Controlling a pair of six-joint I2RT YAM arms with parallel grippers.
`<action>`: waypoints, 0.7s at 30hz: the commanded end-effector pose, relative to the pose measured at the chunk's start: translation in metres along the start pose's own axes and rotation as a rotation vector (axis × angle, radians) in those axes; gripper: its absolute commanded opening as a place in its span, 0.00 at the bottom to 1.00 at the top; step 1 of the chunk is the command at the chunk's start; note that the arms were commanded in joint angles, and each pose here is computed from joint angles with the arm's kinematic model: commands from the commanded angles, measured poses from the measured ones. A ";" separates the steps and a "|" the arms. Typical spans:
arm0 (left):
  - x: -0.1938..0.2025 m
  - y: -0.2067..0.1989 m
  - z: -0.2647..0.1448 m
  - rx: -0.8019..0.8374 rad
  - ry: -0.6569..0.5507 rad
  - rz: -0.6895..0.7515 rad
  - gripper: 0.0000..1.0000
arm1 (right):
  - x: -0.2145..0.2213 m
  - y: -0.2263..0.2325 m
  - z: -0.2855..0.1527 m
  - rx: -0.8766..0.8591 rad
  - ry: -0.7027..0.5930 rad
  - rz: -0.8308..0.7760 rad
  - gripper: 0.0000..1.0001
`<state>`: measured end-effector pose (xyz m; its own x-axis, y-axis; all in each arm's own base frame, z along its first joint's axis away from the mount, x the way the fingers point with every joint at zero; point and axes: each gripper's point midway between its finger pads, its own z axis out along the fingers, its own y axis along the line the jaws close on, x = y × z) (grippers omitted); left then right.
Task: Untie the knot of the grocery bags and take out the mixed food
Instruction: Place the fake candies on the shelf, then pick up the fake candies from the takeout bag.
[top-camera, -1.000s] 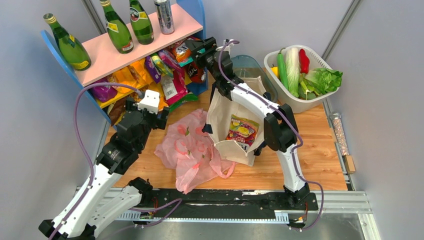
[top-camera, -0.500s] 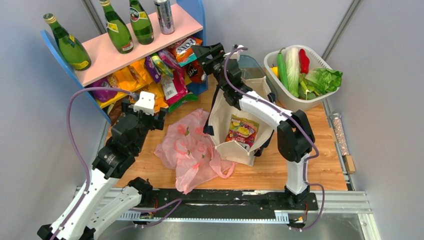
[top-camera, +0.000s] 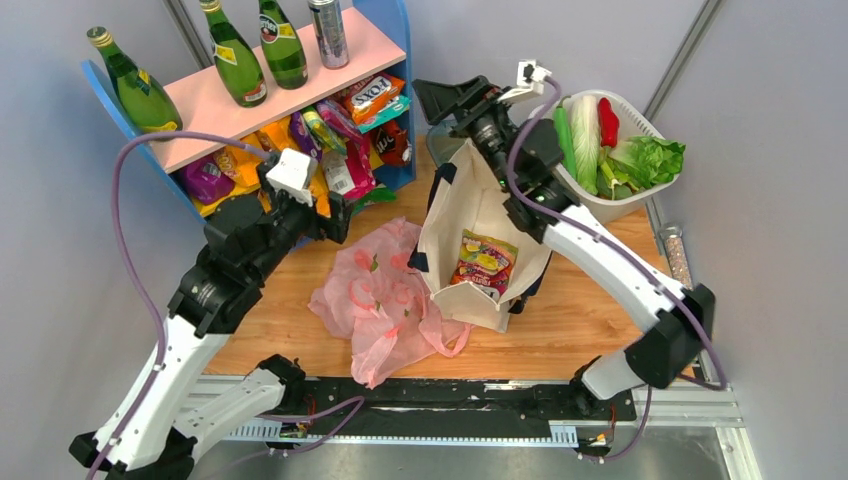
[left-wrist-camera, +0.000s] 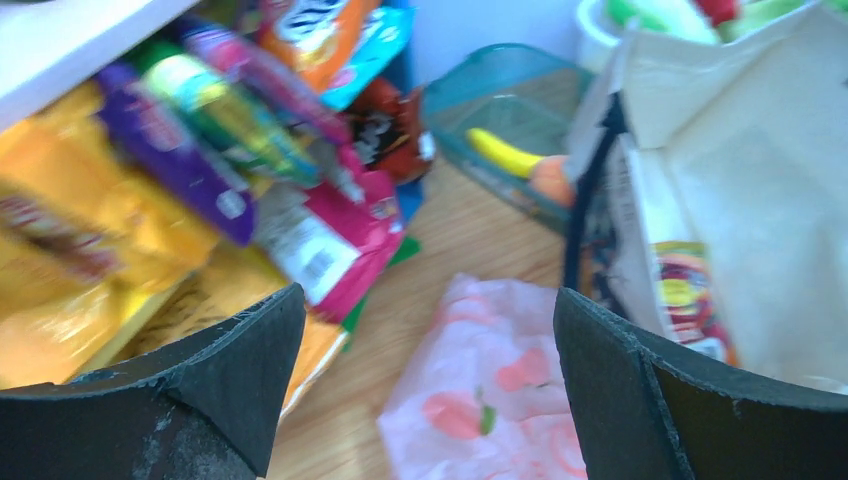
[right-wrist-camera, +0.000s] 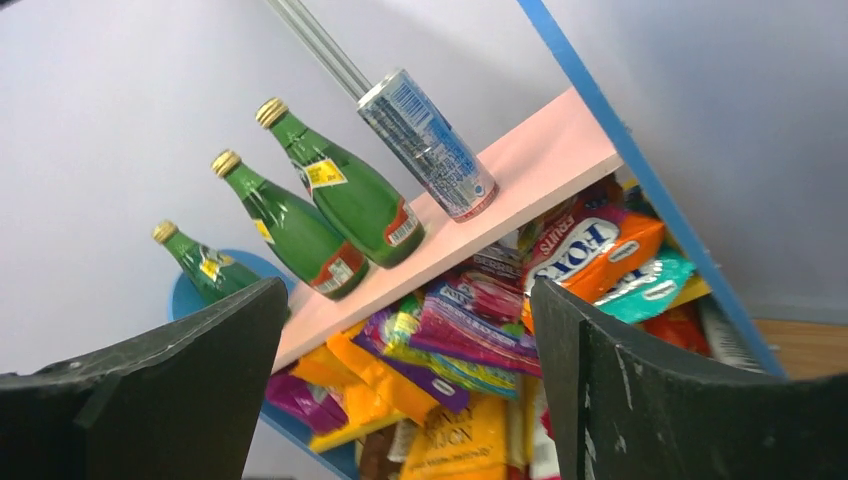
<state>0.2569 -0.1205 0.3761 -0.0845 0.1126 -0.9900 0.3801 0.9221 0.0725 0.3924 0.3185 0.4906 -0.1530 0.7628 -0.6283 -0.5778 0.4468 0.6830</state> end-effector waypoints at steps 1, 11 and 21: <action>-0.009 -0.058 0.021 0.281 0.025 -0.134 1.00 | -0.002 -0.010 -0.047 0.039 0.139 -0.276 0.91; 0.018 -0.124 0.081 0.485 0.142 -0.250 1.00 | 0.014 -0.073 -0.182 0.259 0.440 -0.495 0.97; 0.086 -0.165 0.105 0.628 0.335 -0.236 0.94 | 0.054 -0.094 -0.225 0.265 0.693 -0.511 0.95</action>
<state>0.2930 -0.2874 0.2571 -0.4907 0.1518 -0.8580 0.7064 0.6457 -0.2898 0.2634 0.2116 0.3396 -0.3404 0.1414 -0.9296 -0.5067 0.8052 0.3080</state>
